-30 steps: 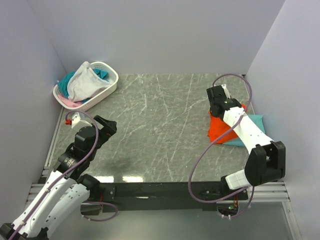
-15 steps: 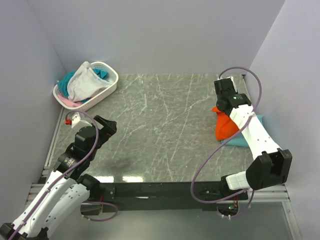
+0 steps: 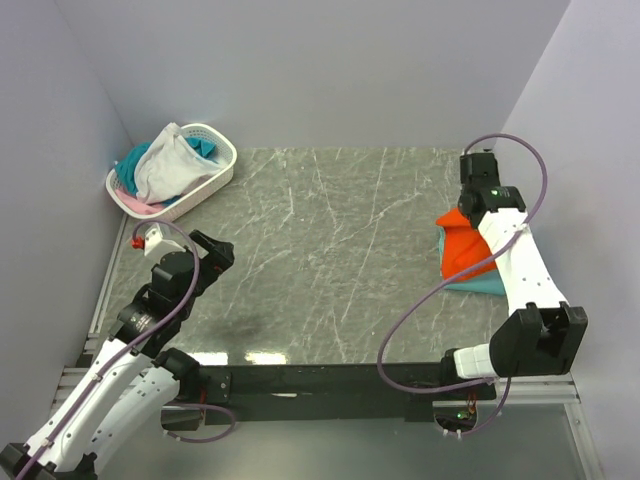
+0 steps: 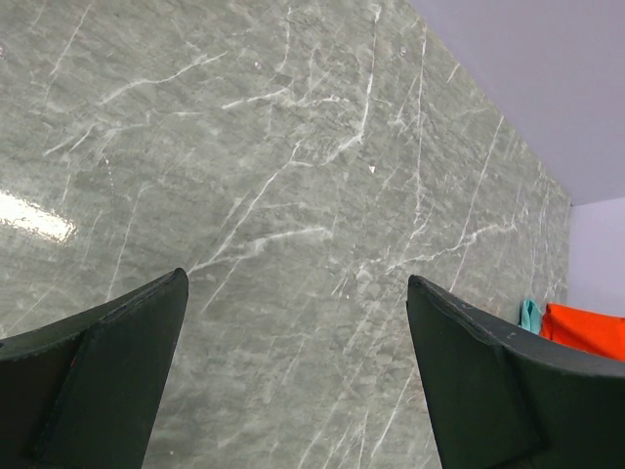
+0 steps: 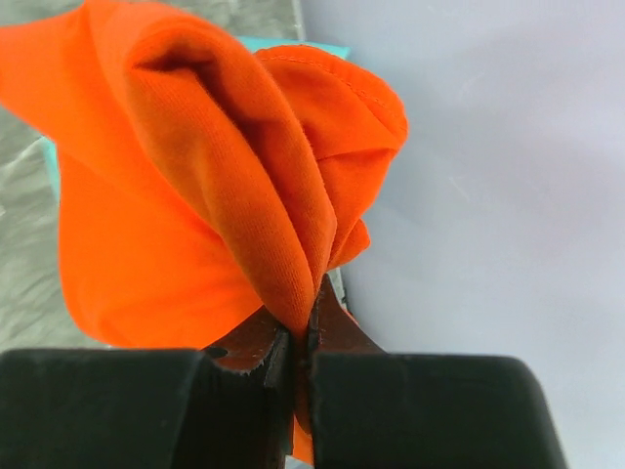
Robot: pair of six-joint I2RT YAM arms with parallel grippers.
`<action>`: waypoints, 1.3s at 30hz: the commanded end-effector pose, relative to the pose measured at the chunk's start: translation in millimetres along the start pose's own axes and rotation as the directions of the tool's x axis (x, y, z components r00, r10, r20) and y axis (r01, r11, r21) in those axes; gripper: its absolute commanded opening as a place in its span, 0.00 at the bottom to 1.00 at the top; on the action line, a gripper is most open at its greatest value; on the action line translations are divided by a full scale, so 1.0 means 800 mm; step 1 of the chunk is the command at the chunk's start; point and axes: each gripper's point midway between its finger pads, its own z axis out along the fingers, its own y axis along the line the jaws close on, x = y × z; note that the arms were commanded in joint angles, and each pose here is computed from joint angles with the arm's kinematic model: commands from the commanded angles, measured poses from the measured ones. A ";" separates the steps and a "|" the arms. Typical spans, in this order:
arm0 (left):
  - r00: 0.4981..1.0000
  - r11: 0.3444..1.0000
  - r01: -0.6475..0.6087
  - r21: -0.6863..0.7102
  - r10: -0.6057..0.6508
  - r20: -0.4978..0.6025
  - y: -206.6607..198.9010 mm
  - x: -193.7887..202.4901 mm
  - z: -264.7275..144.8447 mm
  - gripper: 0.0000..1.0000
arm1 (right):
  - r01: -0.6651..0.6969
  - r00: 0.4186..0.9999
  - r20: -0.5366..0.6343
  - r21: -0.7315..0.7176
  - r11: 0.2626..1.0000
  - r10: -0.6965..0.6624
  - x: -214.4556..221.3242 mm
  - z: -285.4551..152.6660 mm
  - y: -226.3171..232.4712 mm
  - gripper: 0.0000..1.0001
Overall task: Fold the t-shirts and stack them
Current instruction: Neatly place the folded tshirt to the corner, then reset both grippers
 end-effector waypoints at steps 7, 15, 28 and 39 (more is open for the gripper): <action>0.999 1.000 0.008 0.010 -0.008 0.033 -0.009 -0.013 0.000 0.99 | -0.064 0.997 -0.036 0.012 0.998 0.064 0.005 0.078 -0.012 0.00; 1.000 1.000 0.003 -0.001 -0.003 0.020 -0.007 -0.009 0.002 0.99 | -0.137 0.981 -0.120 0.101 0.985 0.149 0.024 0.128 -0.020 0.00; 1.000 1.000 -0.001 -0.013 0.001 0.018 -0.007 -0.010 0.003 0.99 | -0.233 0.934 -0.210 0.256 0.938 0.290 0.048 0.137 -0.048 0.94; 1.000 1.000 0.009 -0.016 -0.008 0.024 -0.005 -0.011 0.000 0.99 | -0.562 0.820 0.061 -0.098 0.821 0.569 -0.028 0.082 -0.019 0.95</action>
